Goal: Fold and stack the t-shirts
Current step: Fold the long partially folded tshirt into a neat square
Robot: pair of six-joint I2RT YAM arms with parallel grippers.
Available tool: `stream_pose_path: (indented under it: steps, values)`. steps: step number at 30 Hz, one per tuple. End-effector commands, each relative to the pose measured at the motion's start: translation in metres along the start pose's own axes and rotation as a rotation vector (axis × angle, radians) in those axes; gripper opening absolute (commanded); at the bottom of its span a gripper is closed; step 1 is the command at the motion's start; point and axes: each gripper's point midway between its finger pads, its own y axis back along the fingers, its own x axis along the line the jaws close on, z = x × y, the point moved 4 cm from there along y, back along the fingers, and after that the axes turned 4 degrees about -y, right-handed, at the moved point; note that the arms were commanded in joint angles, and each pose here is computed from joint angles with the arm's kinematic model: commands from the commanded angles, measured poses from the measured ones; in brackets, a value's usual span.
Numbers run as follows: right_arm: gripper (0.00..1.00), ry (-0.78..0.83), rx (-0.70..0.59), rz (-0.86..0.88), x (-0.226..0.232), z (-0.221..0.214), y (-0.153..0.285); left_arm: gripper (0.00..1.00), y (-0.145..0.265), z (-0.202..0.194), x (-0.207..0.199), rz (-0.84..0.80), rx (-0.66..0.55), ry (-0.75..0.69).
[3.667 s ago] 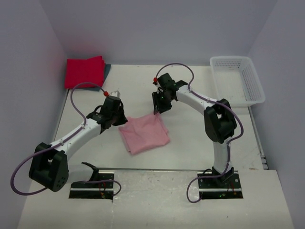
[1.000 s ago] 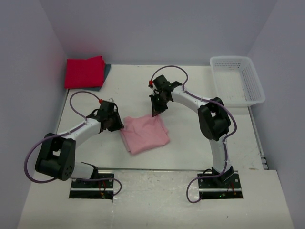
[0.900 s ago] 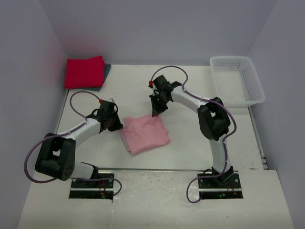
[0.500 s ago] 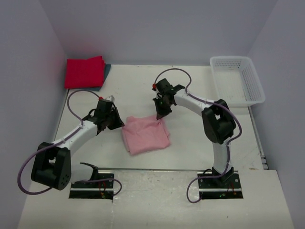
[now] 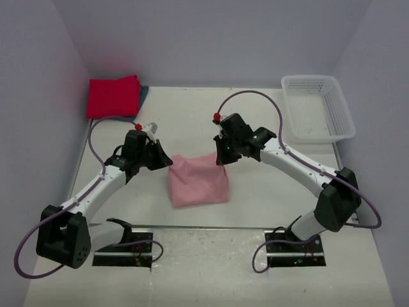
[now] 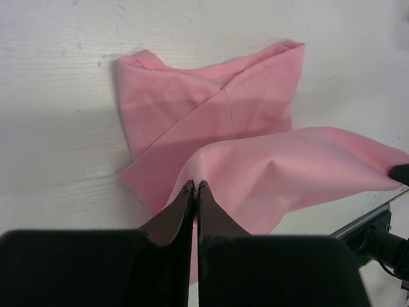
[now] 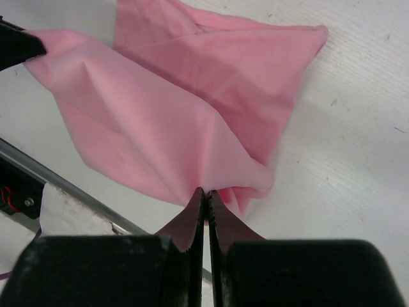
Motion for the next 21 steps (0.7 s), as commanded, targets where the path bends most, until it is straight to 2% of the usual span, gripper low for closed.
stream_pose_path:
  steps: [1, 10, 21]
  values:
    - [0.0, -0.03, -0.025, -0.043, -0.005, -0.005, 0.009, 0.0, 0.002, 0.017, -0.026, -0.132, -0.025, -0.069]
    - [0.0, -0.061, -0.018, -0.117, -0.015, -0.006, 0.0, 0.0, -0.02, 0.034, -0.037, -0.166, -0.025, -0.067]
    - [0.0, -0.079, 0.03, -0.158, -0.032, 0.018, -0.05, 0.0, -0.048, 0.045, -0.031, -0.124, -0.019, -0.067]
